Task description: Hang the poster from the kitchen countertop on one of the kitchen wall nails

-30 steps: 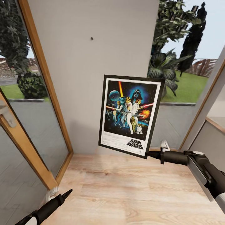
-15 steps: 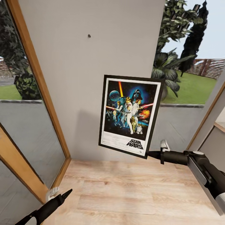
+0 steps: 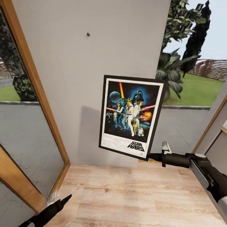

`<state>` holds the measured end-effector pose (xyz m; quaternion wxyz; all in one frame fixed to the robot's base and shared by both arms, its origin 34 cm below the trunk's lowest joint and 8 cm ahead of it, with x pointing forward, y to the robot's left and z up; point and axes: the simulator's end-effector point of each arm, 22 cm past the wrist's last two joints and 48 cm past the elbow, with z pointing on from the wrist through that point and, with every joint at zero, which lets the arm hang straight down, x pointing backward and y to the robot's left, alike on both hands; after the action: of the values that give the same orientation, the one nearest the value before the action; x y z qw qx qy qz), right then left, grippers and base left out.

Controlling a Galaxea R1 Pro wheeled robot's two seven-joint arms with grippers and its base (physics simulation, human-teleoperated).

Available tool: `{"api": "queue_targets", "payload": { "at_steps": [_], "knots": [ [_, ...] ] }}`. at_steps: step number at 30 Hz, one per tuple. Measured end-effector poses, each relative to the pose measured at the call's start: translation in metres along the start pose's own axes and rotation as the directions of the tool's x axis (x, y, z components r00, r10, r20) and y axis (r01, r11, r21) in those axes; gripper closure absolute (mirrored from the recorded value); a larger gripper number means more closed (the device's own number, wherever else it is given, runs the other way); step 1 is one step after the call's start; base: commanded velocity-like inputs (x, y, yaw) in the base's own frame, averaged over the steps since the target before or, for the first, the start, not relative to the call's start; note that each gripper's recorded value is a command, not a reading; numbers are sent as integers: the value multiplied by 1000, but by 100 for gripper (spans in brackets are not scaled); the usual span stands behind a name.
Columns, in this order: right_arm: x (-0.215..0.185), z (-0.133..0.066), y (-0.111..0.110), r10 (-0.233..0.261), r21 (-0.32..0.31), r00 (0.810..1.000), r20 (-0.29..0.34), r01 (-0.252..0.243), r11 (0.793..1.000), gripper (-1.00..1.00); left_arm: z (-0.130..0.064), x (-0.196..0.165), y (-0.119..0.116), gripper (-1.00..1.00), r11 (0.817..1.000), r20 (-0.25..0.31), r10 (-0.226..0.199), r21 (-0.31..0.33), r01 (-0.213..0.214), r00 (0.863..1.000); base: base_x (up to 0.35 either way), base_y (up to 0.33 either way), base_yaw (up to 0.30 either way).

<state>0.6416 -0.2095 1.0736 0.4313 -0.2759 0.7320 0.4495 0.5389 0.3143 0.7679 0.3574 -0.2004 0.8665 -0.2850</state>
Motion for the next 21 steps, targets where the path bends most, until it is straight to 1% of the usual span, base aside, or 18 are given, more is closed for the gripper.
{"api": "queue_targets", "payload": {
  "at_steps": [1,2,3,4,5,6,7,8,13,14,18,21],
  "knots": [
    [0,0,0,-11,-1,1000,4,11,1000,100,-3,4,7,-100,1000,-8,-5,-13,5,1000,8,0,0],
    [-1,0,1,-27,-1,1000,10,27,1000,100,-8,13,18,-100,999,-23,-16,-33,15,1000,1,0,0],
    [-2,10,12,-66,-28,998,13,66,997,100,-17,22,23,-100,999,44,37,-14,-37,998,0,0,0],
    [-4,12,15,-75,-34,997,13,75,997,100,-35,45,56,-100,995,9,22,-98,-21,1000,0,0,0],
    [-9,15,21,-90,-46,996,16,91,995,100,-36,49,57,-100,994,17,29,-104,-27,999,0,0,0],
    [-18,18,32,-92,-66,996,11,93,993,100,-38,54,58,-100,994,24,36,-108,-34,999,0,0,0],
    [-19,19,35,-89,-71,996,7,90,993,100,-38,54,58,-100,993,26,37,-109,-34,999,0,0,0],
    [-25,22,43,-86,-85,996,3,85,993,100,-38,56,59,-100,993,26,40,-111,-36,999,0,0,0],
    [-41,26,60,-109,-110,994,17,110,988,100,-43,66,62,-100,992,14,38,-119,-36,999,0,0,0],
    [-44,27,61,-109,-112,994,16,110,988,100,-43,67,62,-100,992,13,37,-120,-36,999,0,0,0],
    [-53,27,64,-62,-114,998,-6,61,992,100,-44,70,63,-100,992,9,36,-121,-35,999,0,0,0],
    [-73,26,64,-61,-111,998,-7,60,992,100,-45,71,63,-100,992,8,36,-122,-34,999,0,0,0]
  ]
}}
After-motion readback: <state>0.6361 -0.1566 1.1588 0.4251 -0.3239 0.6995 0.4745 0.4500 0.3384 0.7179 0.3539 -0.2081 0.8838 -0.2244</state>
